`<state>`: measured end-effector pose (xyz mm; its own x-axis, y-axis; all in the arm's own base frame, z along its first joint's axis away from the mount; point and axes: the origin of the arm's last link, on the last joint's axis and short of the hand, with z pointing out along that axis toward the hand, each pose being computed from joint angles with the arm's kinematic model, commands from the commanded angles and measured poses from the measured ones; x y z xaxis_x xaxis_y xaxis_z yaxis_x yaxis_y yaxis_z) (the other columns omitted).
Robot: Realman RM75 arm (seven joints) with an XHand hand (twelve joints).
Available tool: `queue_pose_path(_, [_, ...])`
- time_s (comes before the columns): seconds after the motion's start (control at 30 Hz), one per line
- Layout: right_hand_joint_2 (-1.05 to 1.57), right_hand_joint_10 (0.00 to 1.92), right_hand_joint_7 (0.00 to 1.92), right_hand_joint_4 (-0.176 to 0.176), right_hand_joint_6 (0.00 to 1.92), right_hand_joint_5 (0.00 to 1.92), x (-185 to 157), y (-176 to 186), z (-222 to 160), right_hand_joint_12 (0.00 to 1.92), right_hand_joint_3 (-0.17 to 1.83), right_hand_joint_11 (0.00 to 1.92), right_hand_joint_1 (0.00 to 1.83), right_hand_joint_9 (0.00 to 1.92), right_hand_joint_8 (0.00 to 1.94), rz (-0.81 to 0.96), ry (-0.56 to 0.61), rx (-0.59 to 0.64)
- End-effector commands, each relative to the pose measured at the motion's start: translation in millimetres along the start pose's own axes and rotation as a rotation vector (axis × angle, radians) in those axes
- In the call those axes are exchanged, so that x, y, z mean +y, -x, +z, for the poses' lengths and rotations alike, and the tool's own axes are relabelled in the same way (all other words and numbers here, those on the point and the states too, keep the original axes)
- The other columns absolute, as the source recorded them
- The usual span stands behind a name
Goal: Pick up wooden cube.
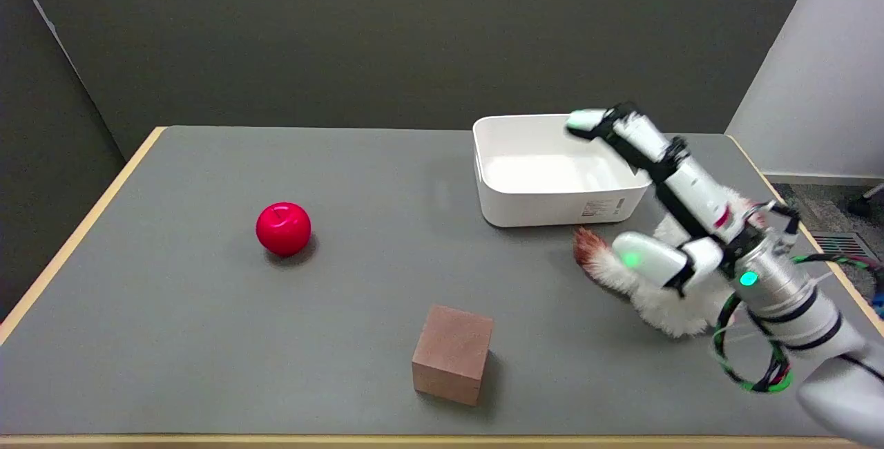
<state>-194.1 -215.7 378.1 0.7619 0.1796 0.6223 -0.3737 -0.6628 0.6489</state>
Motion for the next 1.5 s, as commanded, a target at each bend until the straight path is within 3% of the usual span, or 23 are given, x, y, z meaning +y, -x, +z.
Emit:
queue_pose_path(0.03, [0.48, 0.68, 0.22, -0.067, 0.48, 0.19, -57.6, 86.2, -0.5, 0.87, 0.92, 0.00, 0.10, 0.08, 0.38, 0.161, -0.134, -0.117])
queue_pose_path(0.27, [0.50, 0.68, 0.19, -0.086, 0.47, 0.17, -62.5, 113.8, -2.8, 0.82, 0.91, 0.00, 0.12, 0.04, 0.38, 0.137, -0.062, -0.166])
queue_pose_path(0.5, [0.52, 0.68, 0.17, -0.086, 0.47, 0.17, -45.7, 123.2, -6.0, 0.78, 0.91, 0.00, 0.17, 0.01, 0.39, 0.097, 0.069, -0.206])
queue_pose_path(0.93, [0.51, 0.70, 0.19, -0.111, 0.48, 0.18, -39.4, 145.4, -17.2, 0.82, 0.90, 0.00, 0.13, 0.01, 0.41, 0.121, 0.166, -0.331])
queue_pose_path(1.03, [0.59, 0.69, 0.20, -0.114, 0.39, 0.19, -39.1, 149.2, -18.1, 0.81, 0.73, 0.00, 0.13, 0.00, 0.31, 0.125, 0.180, -0.350])
queue_pose_path(1.5, [0.59, 0.49, 0.12, -0.117, 0.34, 0.13, -35.6, 153.2, -24.1, 0.73, 0.72, 0.00, 0.13, 0.00, 0.29, 0.159, 0.232, -0.355])
